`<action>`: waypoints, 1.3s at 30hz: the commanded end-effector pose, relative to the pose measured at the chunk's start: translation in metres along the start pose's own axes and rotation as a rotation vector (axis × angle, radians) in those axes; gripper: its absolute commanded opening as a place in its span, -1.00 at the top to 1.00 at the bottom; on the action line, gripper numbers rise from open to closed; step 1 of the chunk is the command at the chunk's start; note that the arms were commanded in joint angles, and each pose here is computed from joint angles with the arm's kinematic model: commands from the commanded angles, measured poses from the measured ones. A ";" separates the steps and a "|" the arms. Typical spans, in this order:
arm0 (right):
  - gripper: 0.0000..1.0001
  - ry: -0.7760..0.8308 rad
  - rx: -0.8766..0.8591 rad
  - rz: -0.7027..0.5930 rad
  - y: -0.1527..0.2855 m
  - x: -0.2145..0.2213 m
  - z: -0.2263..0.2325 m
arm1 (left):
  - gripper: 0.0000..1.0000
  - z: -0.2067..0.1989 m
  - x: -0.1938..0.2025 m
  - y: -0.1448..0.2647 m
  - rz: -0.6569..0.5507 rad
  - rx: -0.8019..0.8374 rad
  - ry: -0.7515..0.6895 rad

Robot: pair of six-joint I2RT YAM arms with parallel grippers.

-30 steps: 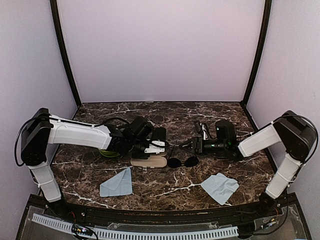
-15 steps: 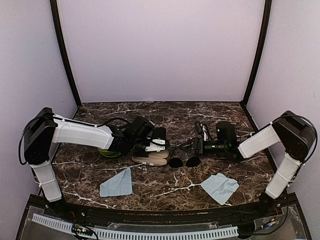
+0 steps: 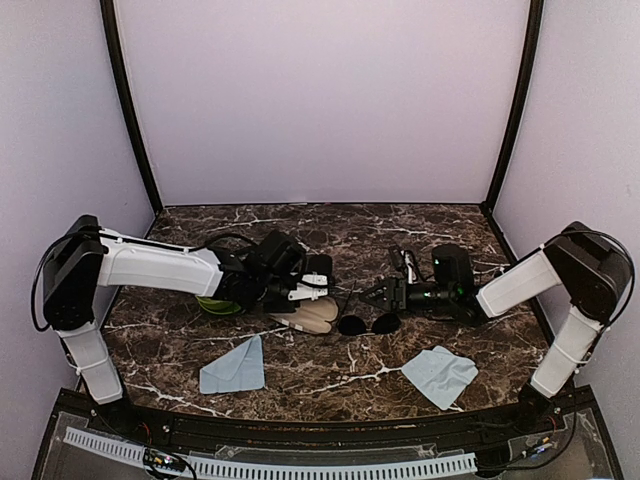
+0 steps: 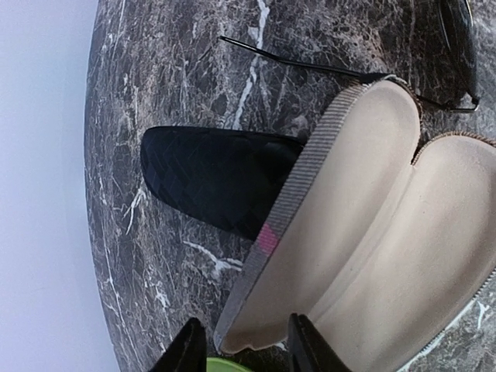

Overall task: Organize the sunglasses
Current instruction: Adjust the opened sunglasses case at the center of the board, then move the glasses cleaning cloth to the corner of the board.

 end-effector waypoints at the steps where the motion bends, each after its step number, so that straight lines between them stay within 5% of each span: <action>1: -0.40 0.072 0.021 -0.017 0.004 -0.010 0.011 | 0.21 0.017 -0.003 0.034 -0.047 -0.004 0.144; 10: -0.41 0.175 0.332 0.017 0.027 -0.002 0.001 | -0.02 -0.001 0.017 0.059 0.003 0.066 0.579; 22: -0.41 0.198 0.323 0.046 0.013 0.016 0.012 | -0.15 -0.114 0.074 0.090 0.382 0.390 1.050; 30: -0.41 0.191 0.274 0.077 -0.002 0.020 0.018 | -0.13 -0.151 0.070 0.094 0.397 0.452 1.127; 39: -0.40 0.189 0.264 0.080 -0.003 0.024 0.019 | -0.24 -0.173 0.069 0.086 0.525 0.352 0.973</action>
Point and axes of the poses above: each gripper's point midway between its finger pads, its own y axis back along the fingers, its own z axis along the line the jaws close on, x = y × z, the point moved 2 cm from there along y, back along the fingers, and after that the axes turned 9 degrees about -y, right-handed, at the moved point
